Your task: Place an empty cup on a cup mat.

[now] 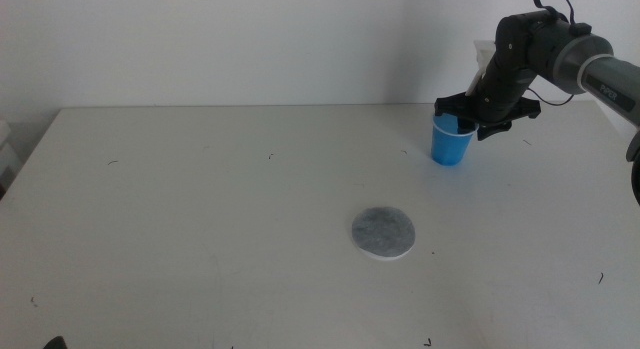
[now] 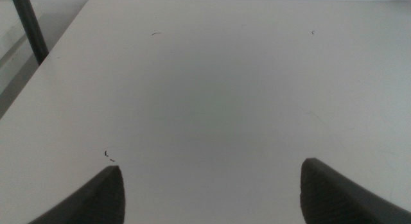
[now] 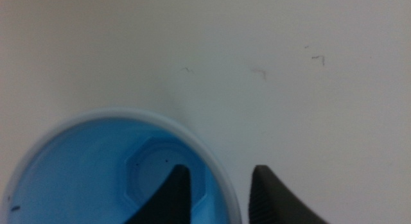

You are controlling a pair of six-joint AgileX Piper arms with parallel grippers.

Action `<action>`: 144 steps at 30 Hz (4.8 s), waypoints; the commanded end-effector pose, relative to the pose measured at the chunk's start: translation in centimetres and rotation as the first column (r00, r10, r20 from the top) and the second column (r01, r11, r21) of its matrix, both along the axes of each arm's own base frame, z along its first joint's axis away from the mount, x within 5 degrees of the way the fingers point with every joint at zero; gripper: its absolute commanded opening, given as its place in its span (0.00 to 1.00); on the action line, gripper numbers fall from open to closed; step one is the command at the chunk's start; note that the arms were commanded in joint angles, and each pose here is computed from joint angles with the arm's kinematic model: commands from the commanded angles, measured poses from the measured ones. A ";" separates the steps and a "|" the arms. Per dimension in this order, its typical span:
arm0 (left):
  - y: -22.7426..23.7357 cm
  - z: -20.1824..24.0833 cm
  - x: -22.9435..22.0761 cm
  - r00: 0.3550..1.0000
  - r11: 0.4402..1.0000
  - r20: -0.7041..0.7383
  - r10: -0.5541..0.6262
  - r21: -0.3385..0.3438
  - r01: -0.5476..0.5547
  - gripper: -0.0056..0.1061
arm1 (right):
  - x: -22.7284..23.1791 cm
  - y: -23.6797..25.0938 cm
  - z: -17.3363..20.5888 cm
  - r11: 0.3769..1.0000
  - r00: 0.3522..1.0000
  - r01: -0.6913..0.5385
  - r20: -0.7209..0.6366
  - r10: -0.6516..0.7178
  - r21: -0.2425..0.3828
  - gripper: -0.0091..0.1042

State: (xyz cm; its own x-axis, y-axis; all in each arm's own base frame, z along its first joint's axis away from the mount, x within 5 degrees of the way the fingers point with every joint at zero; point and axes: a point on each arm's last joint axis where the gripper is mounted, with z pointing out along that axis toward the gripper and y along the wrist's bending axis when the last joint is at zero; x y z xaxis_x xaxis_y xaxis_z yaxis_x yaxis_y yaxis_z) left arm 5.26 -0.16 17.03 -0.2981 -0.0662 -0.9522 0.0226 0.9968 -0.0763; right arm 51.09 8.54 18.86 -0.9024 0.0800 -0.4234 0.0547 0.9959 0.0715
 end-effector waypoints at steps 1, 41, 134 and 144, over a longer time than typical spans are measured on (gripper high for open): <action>0.0 0.8 0.1 0.997 1.000 0.083 0.000 -0.016 0.001 0.99 | 0.0 -0.5 4.7 1.000 0.991 -0.003 0.137 0.002 0.005 0.15; 0.0 0.8 0.1 0.997 1.000 0.083 0.000 -0.016 0.001 0.99 | -18.8 10.1 10.9 0.953 0.946 -0.251 0.251 0.204 0.169 0.07; 0.0 0.8 0.1 0.997 1.000 0.083 0.000 -0.016 0.001 0.99 | -44.1 -7.8 6.4 0.996 0.570 -0.079 0.819 0.068 -0.029 0.75; 0.0 0.8 0.1 0.997 1.000 0.083 0.000 -0.016 0.001 0.99 | -45.8 -8.1 3.1 0.997 0.508 -0.078 0.860 0.059 -0.022 0.75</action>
State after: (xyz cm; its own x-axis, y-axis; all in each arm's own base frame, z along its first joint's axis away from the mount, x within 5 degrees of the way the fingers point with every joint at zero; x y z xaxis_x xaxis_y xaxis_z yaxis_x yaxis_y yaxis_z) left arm 5.26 -0.16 17.03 -0.2981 -0.0662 -0.9522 0.0226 0.9968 -0.0763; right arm 5.33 0.34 20.57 -0.2097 0.0600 -0.9759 -0.0935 0.9923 0.0812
